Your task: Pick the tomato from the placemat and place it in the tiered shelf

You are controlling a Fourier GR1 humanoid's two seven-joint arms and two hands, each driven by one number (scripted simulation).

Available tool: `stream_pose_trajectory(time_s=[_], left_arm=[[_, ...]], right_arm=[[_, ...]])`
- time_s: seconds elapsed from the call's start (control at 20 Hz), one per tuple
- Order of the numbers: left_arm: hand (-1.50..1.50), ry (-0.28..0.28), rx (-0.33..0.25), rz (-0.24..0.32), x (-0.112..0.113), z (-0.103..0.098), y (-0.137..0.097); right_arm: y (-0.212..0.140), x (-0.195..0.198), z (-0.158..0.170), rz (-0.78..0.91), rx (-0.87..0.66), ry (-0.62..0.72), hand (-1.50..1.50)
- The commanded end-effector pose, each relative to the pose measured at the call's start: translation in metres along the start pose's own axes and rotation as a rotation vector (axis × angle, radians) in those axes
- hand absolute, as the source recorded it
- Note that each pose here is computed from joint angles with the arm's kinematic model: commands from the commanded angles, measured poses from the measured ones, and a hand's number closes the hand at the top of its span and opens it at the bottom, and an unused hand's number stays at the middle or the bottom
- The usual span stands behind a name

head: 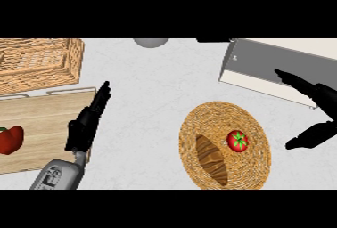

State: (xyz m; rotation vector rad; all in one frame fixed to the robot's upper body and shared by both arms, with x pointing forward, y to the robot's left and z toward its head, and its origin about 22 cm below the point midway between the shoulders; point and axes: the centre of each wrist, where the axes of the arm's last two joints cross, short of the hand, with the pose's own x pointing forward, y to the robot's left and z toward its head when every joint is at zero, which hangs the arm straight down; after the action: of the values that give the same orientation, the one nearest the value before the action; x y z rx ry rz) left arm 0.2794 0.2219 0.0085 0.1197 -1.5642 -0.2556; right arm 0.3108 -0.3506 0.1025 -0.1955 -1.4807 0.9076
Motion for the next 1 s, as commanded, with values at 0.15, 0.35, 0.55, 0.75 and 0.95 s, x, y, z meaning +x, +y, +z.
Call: stream_pose_trajectory(time_s=[0.15,0.35,0.55,0.75,0.95], left_arm=[[0.0,-0.013,-0.002,-0.009,-0.006,0.008,0.01],[0.0,-0.015,0.011,-0.001,0.002,0.008,0.012],[0.0,-0.008,-0.006,0.003,-0.008,-0.002,0.006],[0.0,-0.021,-0.006,0.0,0.011,0.0,0.02],[0.0,-0.021,0.008,0.013,0.008,0.004,0.013]], right_arm=[[0.018,0.049,0.009,0.296,0.103,0.111,-1.5],[0.029,0.08,0.013,0.3,0.13,0.142,-1.5],[0.046,0.08,0.013,0.278,0.106,0.153,-1.5],[0.059,0.097,0.043,0.288,0.104,0.146,-1.5],[0.066,0.083,0.034,0.323,0.062,0.163,-1.5]])
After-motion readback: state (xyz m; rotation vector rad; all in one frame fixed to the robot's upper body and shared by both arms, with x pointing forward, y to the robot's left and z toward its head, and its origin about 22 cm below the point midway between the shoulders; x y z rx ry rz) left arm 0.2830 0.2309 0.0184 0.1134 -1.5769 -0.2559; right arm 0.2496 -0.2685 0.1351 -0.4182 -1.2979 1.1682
